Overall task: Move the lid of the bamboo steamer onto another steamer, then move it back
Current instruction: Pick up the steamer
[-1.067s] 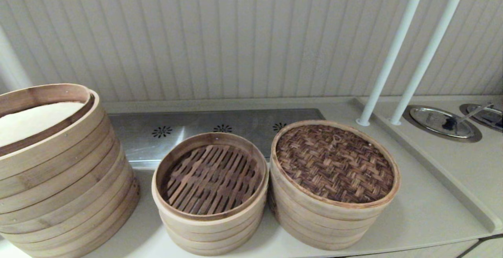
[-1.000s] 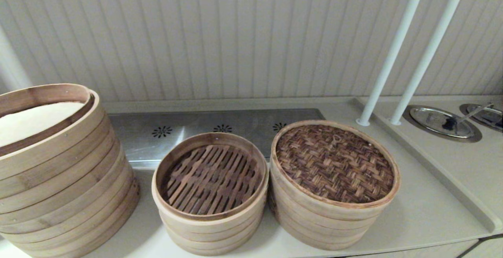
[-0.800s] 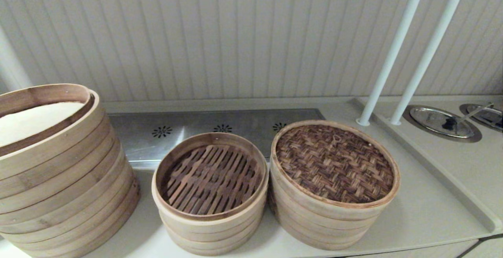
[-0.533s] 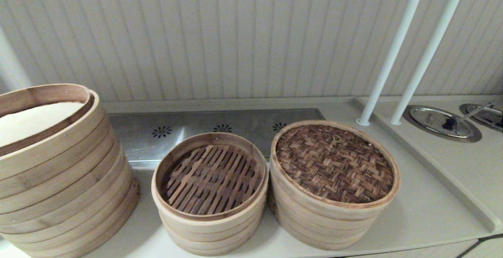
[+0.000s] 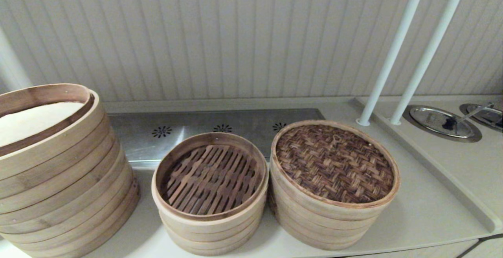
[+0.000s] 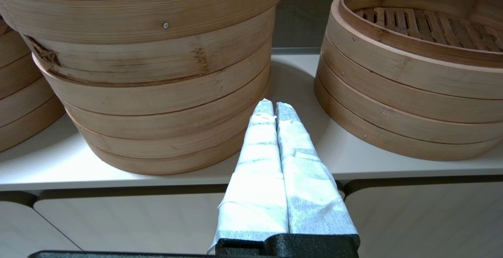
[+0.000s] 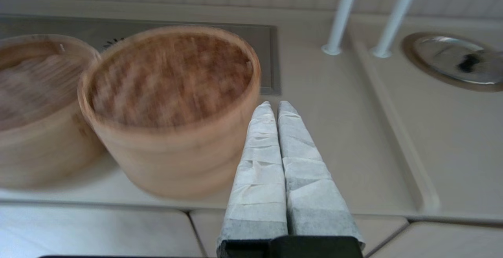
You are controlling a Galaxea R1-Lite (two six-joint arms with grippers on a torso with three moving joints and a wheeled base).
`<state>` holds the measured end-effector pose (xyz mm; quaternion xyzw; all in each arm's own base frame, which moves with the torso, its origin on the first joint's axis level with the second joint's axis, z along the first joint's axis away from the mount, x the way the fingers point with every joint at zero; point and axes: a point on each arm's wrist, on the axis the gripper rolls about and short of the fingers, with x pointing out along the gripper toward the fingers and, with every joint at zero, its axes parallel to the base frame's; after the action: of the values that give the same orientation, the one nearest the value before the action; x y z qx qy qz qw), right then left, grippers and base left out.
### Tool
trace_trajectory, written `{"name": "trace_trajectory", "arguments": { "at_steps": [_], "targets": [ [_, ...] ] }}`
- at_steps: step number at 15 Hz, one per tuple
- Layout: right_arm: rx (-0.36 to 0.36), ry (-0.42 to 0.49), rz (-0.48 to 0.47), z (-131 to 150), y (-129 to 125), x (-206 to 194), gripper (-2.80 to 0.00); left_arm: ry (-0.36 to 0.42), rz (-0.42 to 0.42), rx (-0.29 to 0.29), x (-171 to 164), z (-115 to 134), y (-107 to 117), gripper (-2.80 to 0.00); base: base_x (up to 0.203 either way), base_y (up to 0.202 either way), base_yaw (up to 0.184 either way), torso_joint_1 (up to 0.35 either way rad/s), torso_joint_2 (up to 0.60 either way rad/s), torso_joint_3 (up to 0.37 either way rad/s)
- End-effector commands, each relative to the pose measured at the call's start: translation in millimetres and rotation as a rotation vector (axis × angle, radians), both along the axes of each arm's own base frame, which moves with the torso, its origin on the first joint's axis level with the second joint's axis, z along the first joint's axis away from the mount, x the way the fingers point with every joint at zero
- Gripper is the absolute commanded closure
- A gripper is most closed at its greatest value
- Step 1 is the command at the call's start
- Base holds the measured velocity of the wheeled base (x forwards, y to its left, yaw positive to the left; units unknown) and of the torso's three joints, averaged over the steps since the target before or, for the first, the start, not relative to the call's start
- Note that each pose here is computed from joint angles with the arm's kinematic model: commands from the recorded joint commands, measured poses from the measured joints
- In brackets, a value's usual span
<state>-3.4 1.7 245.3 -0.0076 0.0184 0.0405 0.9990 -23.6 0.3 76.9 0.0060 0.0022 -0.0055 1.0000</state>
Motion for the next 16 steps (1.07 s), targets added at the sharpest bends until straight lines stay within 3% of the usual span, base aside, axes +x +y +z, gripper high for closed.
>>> {"name": "trace_trajectory", "arguments": {
  "at_steps": [1, 4, 7, 10, 13, 14, 15, 16],
  "targets": [
    [0.017, 0.175, 0.013, 31, 1, 71, 0.0, 0.002, 0.0, 0.0, 0, 0, 0, 0.0, 0.0, 0.0, 0.0, 0.0, 0.0, 0.0],
    [0.082, 0.314, 0.064, 76, 13, 155, 0.0, 0.002, 0.0, 0.0, 0, 0, 0, 0.0, 0.0, 0.0, 0.0, 0.0, 0.0, 0.0],
    [0.115, 0.552, 0.107, 91, 43, 222, 0.0, 0.002, 0.0, 0.0, 0, 0, 0, 0.0, 0.0, 0.0, 0.0, 0.0, 0.0, 0.0],
    [0.079, 0.75, 0.086, 80, 85, 271, 0.0, 0.002, 0.0, 0.0, 0, 0, 0, 0.0, 0.0, 0.0, 0.0, 0.0, 0.0, 0.0],
    [-0.035, 0.905, -0.013, 38, 127, 303, 0.0, 0.002, 0.0, 0.0, 0, 0, 0, 0.0, 0.0, 0.0, 0.0, 0.0, 0.0, 0.0],
    [-0.043, 0.935, -0.032, 27, 137, 308, -2.19, 0.002, 0.0, 0.0, 0, 0, 0, 0.0, 0.0, 0.0, 0.0, 0.0, 0.0, 0.0],
    [-0.04, 0.953, -0.042, 20, 146, 311, -2.8, 0.002, 0.0, 0.0, 0, 0, 0, 0.0, 0.0, 0.0, 0.0, 0.0, 0.0, 0.0],
    [-0.036, 0.963, -0.042, 16, 151, 311, -2.8, 0.002, 0.0, 0.0, 0, 0, 0, 0.0, 0.0, 0.0, 0.0, 0.0, 0.0, 0.0]
  ]
}}
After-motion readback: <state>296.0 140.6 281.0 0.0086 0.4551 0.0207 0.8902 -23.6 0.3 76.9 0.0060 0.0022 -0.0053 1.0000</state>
